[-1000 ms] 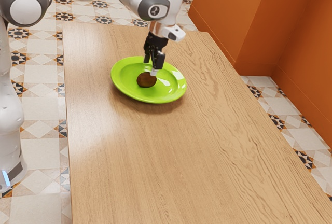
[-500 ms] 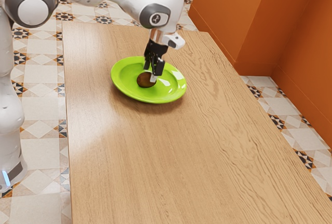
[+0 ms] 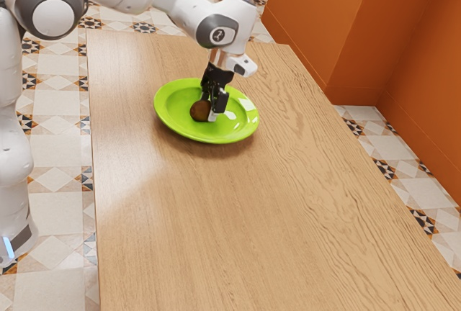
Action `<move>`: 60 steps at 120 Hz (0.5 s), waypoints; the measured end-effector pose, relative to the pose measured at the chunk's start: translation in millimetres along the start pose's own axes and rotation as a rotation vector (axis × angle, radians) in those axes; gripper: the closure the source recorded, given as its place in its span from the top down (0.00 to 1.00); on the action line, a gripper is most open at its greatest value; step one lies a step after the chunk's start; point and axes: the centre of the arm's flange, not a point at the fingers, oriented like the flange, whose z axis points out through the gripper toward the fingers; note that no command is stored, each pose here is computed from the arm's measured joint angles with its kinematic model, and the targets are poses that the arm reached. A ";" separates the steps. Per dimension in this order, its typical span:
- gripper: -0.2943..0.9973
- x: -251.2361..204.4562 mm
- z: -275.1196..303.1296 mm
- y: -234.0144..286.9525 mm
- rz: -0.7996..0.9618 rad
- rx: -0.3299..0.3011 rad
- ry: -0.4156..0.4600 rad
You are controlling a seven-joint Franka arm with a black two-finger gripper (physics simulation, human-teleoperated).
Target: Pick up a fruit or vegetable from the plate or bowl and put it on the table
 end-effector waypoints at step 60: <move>0.45 -6.5 -6.1 -12.5 -0.027 0.001 0.006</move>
